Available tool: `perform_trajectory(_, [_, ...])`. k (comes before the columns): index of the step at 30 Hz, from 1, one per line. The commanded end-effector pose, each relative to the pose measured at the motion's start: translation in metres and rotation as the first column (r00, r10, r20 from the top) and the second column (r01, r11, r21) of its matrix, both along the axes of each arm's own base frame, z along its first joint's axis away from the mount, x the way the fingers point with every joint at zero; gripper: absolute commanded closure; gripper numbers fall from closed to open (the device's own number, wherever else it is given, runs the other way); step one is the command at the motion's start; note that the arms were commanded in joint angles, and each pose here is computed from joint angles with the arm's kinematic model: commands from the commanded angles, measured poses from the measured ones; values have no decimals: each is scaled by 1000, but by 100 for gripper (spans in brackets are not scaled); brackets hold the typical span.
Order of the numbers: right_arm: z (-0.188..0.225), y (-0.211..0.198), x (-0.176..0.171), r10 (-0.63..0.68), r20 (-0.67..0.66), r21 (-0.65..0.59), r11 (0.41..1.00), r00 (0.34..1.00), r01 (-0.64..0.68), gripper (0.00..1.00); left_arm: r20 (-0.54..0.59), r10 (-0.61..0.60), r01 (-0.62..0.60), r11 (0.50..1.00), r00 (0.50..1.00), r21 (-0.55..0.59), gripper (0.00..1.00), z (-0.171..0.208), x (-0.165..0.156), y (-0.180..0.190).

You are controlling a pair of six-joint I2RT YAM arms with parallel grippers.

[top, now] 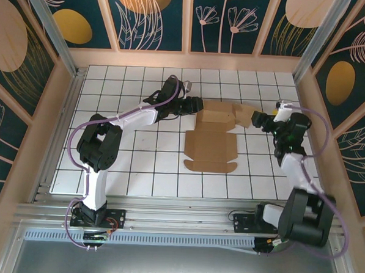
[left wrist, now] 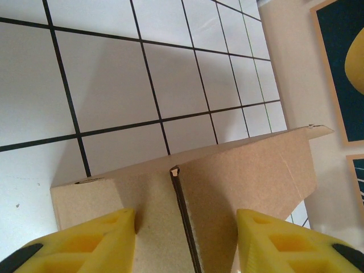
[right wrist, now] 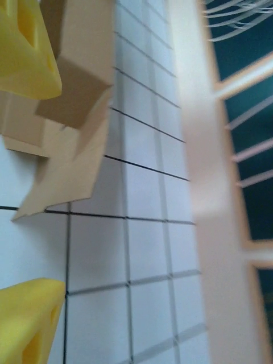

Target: Fold the paper box

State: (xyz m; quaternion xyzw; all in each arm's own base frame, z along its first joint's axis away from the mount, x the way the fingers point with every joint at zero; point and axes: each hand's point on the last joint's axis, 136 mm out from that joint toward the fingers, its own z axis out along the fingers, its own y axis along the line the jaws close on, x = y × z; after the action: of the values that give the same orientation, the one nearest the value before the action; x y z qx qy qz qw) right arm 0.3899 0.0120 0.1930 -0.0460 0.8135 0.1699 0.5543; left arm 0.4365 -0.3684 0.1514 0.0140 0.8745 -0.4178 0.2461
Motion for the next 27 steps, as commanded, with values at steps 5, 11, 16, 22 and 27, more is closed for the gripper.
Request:
perform_trajectory(5, [-28,25,27,247,-53,17,969,968,-247,15,-50,-18,21,998,999,52,54,-18,-7,2])
perform_trajectory(11, [-50,22,50,245,-86,38,969,966,-243,19,-47,-17,20,998,999,58,54,-17,-7,3])
perform_trajectory(16, [-69,35,54,306,-145,83,951,941,-297,33,-49,-11,14,998,999,57,54,-17,-5,3])
perform_trajectory(22, [-83,45,53,310,-200,106,950,929,-294,54,-51,-4,7,998,999,61,53,-18,-4,3])
perform_trajectory(27, [-91,53,46,272,-250,113,961,929,-251,66,-54,-21,23,999,998,32,54,-17,-6,-1])
